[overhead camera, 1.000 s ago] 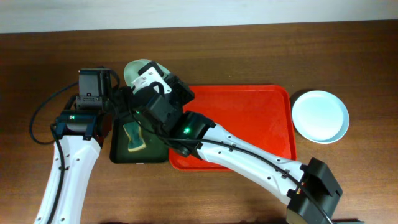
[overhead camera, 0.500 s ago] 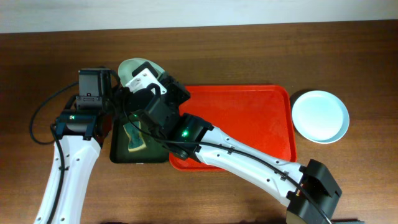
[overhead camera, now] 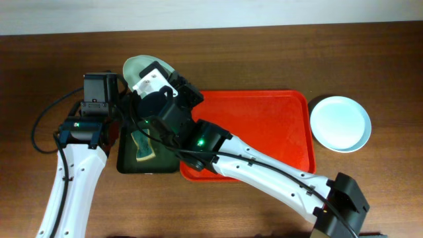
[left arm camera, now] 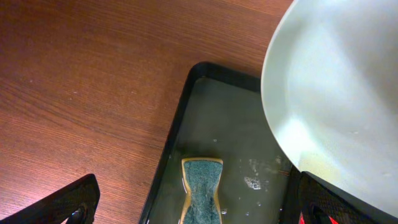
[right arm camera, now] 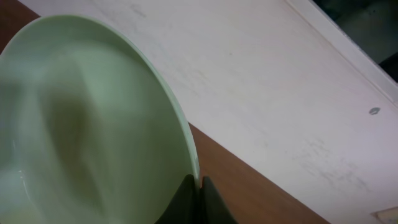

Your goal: Clean dirty plates on tray and stack at the side

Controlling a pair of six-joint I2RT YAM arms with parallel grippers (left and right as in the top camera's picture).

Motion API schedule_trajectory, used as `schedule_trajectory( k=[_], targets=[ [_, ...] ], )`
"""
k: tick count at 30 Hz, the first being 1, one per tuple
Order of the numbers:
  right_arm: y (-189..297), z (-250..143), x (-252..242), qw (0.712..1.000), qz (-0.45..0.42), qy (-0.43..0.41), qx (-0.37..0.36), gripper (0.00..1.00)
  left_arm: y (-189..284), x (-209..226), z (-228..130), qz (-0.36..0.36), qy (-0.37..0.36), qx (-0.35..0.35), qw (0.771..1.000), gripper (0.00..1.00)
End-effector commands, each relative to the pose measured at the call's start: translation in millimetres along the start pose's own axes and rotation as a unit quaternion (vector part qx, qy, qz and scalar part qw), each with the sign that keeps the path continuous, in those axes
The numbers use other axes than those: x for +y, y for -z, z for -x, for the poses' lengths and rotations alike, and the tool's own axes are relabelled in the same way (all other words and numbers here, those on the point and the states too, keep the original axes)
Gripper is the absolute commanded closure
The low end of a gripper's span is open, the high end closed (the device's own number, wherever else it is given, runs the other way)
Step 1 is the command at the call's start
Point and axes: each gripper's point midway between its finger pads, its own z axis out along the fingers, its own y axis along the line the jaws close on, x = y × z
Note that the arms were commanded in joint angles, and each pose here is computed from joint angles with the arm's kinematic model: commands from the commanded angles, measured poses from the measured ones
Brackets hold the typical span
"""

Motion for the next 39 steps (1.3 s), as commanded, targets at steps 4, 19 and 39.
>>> schedule_trajectory(
  k=[4, 19, 39],
  targets=[
    [13.4, 18.3, -20.9, 0.999, -0.015, -0.026, -0.019, 0.96, 0.7, 2.2, 3.8, 0.006, -0.001, -0.005, 1.000, 0.01],
    [13.3, 17.5, -20.6, 0.999, -0.015, -0.025, -0.017, 0.96, 0.7, 2.2, 3.8, 0.006, -0.001, -0.005, 1.000, 0.01],
    [12.2, -93.3, -5.1, 0.963, 0.032, -0.190, 0.190, 0.96, 0.7, 2.2, 3.8, 0.006, -0.001, -0.005, 1.000, 0.01]
  ],
)
